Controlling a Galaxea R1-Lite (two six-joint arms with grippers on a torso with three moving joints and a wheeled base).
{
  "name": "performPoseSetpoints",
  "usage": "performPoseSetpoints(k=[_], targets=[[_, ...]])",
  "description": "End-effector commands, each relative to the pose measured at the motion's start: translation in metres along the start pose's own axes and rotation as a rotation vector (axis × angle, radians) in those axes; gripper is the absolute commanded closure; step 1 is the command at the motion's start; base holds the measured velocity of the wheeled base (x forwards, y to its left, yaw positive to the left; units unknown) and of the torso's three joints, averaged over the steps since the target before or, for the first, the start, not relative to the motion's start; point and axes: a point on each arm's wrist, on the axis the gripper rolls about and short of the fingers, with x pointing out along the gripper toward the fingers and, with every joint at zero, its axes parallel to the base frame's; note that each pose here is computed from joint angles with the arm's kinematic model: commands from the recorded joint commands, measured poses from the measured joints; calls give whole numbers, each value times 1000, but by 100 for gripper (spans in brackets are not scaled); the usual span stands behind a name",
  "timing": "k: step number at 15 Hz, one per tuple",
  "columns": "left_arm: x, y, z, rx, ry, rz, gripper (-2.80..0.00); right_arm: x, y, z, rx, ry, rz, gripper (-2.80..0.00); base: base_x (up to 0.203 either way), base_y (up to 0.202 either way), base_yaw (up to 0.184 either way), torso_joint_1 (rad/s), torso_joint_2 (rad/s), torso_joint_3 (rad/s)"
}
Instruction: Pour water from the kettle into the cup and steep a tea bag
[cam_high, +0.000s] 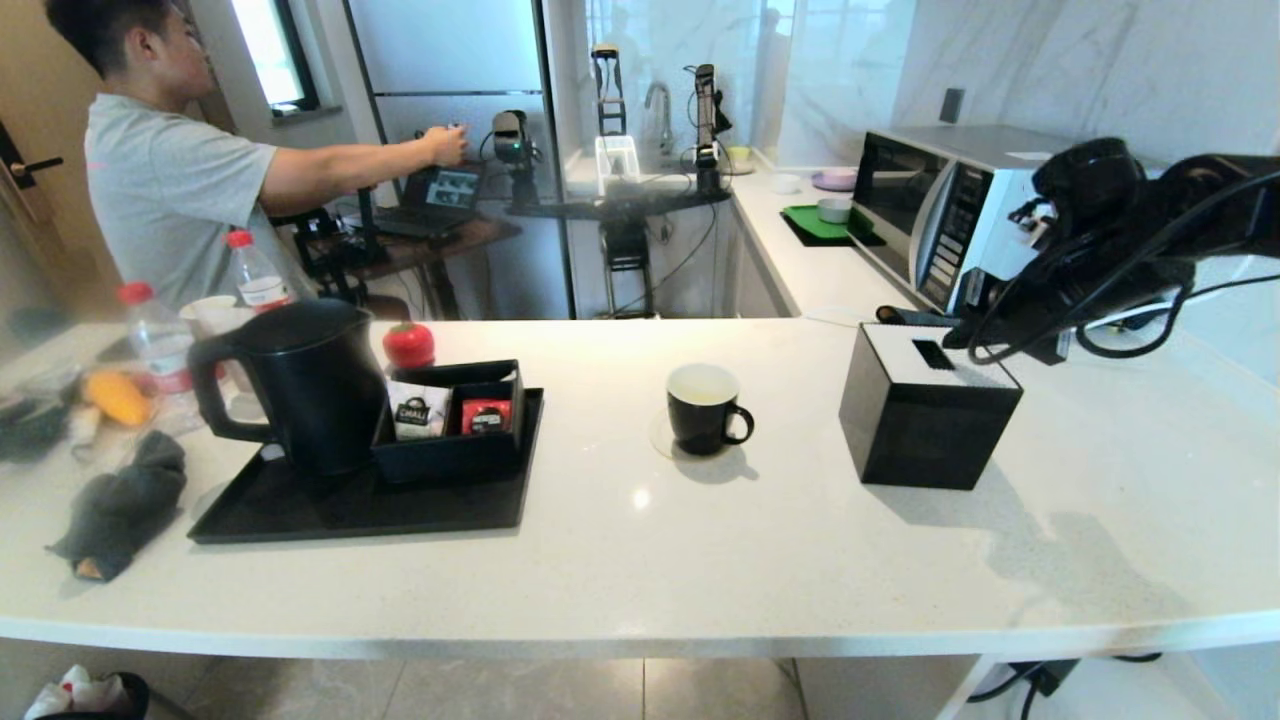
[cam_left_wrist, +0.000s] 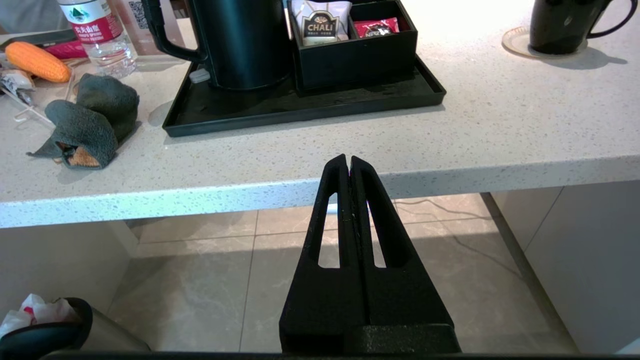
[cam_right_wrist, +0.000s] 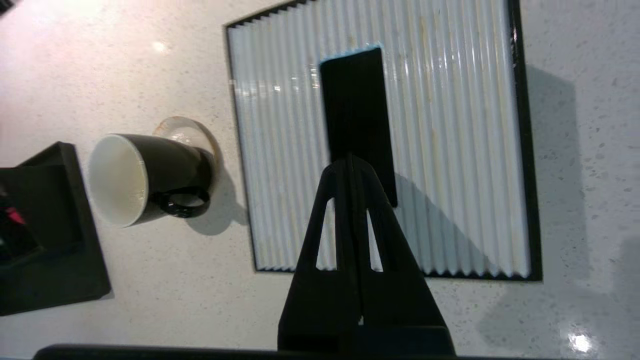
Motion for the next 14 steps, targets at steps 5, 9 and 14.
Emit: performPoseSetpoints(k=[5, 9, 14], targets=[[0, 0, 0, 1, 0, 0, 0, -129, 23, -7, -257, -178, 69, 0, 0, 0, 0, 0, 0, 0], [0, 0, 0, 1, 0, 1, 0, -205, 21, -42, -328, -214, 65, 0, 0, 0, 0, 0, 0, 0], [0, 0, 0, 1, 0, 1, 0, -234, -16, -120, -391, -230, -73, 0, 0, 0, 0, 0, 0, 0]])
